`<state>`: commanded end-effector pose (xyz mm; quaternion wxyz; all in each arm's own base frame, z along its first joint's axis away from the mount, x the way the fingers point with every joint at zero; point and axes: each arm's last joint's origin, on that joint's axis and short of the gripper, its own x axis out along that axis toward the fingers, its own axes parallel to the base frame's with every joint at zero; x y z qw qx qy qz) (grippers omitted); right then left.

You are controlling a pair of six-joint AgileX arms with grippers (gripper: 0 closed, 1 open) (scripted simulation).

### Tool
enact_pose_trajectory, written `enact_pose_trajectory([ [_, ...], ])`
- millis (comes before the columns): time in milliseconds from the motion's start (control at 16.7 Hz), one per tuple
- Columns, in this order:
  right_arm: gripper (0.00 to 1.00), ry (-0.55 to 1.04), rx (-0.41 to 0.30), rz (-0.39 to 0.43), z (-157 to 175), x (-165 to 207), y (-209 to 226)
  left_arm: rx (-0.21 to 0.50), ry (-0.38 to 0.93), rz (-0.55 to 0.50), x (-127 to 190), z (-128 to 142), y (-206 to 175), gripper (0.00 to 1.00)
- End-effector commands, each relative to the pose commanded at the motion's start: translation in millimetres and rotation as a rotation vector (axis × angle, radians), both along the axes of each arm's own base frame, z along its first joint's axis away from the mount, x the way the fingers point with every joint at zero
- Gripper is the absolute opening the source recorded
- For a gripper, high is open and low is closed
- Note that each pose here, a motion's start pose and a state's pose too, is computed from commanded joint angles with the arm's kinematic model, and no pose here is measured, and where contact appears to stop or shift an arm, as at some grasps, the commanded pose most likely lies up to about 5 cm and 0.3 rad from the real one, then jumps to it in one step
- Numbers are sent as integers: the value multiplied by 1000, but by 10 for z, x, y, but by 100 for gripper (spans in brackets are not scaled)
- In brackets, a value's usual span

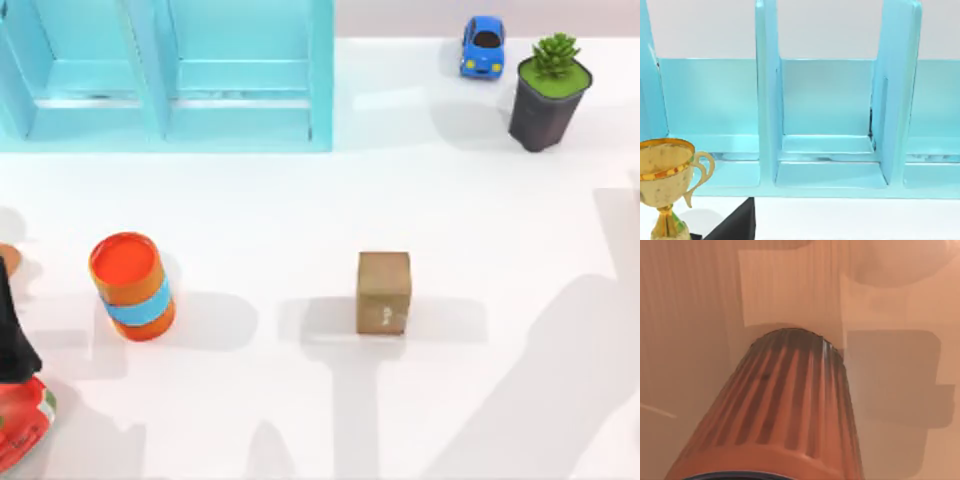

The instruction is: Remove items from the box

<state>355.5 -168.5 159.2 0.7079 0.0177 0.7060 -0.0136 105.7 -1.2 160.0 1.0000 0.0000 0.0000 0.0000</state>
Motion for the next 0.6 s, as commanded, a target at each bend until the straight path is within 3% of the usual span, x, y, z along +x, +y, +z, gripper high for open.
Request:
enact_pose_trajectory([
  [480,2,0,0,0,0,0,0,0,0,0,0,0,0,100],
  [600,0,0,0,0,0,0,0,0,0,0,0,0,0,100],
])
